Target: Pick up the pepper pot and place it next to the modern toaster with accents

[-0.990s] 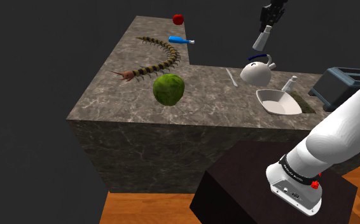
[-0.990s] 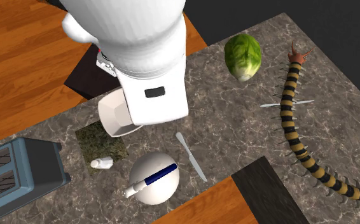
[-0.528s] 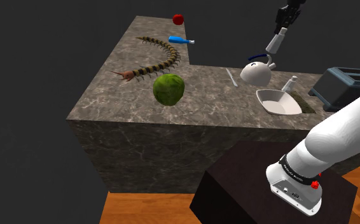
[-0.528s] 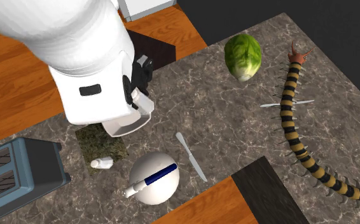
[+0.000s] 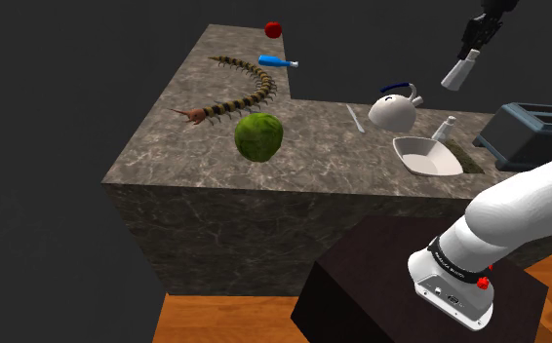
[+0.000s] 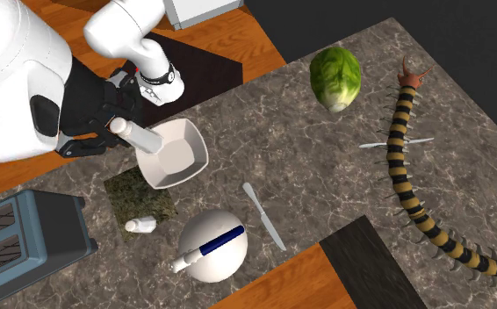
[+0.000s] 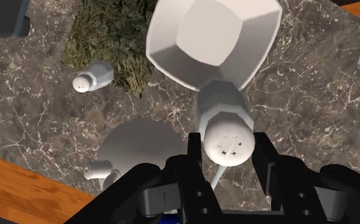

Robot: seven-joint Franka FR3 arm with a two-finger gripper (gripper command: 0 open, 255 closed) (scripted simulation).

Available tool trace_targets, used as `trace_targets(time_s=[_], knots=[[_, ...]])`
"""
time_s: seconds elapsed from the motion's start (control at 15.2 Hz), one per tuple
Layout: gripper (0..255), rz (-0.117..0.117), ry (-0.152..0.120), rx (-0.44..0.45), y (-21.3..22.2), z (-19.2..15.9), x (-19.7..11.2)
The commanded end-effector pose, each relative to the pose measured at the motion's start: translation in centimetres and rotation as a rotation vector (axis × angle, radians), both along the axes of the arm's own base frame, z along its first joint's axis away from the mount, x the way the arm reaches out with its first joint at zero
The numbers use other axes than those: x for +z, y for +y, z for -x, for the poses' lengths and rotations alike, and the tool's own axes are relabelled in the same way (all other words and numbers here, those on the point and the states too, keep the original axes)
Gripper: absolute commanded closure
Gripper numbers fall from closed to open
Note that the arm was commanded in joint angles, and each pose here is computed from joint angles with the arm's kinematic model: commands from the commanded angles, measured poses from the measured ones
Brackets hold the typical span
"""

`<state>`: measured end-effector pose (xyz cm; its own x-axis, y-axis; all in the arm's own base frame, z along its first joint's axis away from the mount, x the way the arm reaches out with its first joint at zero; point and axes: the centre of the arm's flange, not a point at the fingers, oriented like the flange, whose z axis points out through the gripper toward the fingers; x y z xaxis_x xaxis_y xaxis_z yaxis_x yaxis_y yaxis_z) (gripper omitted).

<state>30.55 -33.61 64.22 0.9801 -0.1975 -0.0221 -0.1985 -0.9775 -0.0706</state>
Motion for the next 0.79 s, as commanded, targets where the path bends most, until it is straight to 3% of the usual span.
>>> trace_targets(time_s=[0.0,0.73], knots=[[255,-0.001,0.001,0.001,-1.3,2.7,-0.3],[255,-0.001,0.001,0.001,-6.7,16.2,-0.3]])
